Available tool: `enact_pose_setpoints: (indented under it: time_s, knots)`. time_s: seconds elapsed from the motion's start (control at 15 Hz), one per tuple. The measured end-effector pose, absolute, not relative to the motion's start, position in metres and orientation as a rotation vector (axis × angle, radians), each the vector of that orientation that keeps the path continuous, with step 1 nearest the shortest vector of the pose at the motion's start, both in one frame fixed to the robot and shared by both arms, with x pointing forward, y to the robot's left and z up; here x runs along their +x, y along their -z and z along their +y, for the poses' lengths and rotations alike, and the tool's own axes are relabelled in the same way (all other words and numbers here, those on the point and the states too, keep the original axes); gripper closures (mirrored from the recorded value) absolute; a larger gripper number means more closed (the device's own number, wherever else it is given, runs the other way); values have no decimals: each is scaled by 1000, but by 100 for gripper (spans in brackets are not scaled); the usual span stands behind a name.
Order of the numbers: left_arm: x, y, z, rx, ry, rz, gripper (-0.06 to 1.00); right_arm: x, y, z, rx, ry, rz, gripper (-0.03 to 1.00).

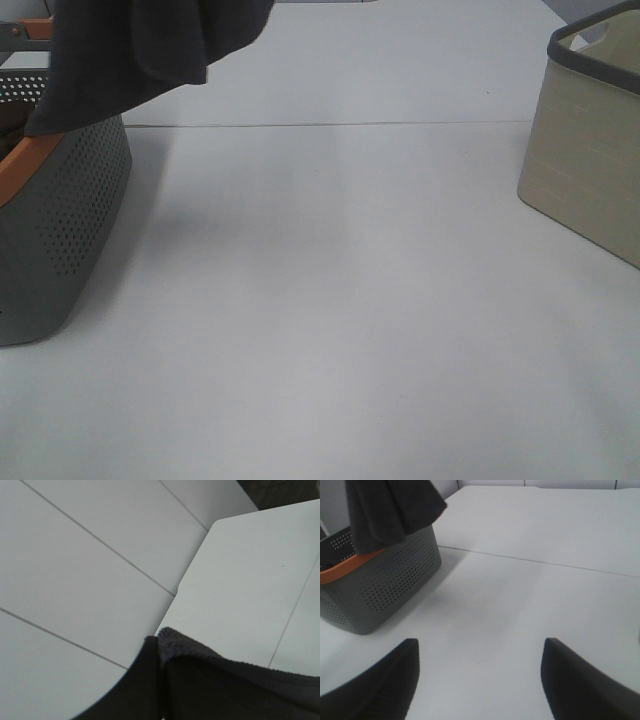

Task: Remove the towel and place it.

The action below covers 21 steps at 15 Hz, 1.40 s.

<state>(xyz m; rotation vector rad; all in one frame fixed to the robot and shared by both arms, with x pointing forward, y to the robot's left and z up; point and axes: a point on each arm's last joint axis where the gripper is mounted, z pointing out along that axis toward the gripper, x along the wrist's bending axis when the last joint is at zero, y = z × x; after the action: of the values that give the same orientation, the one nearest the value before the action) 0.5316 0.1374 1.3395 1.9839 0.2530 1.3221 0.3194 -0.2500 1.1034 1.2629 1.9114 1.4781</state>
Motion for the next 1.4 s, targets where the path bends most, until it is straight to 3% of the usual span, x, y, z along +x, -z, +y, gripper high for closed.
enact_pose_setpoints:
  time_s: [0.4, 0.73, 1.4]
  knots:
    - [542, -1297, 59, 2086, -1137, 112, 94, 363, -1097, -241, 1185, -1573, 2019, 35]
    - [550, -1277, 39, 2134, -1083, 98, 94, 372, -1094, -240, 1169, -1601, 2039, 35]
    - [545, -1274, 32, 2148, -1053, 80, 94, 365, -1097, -232, 1069, -1699, 2110, 38]
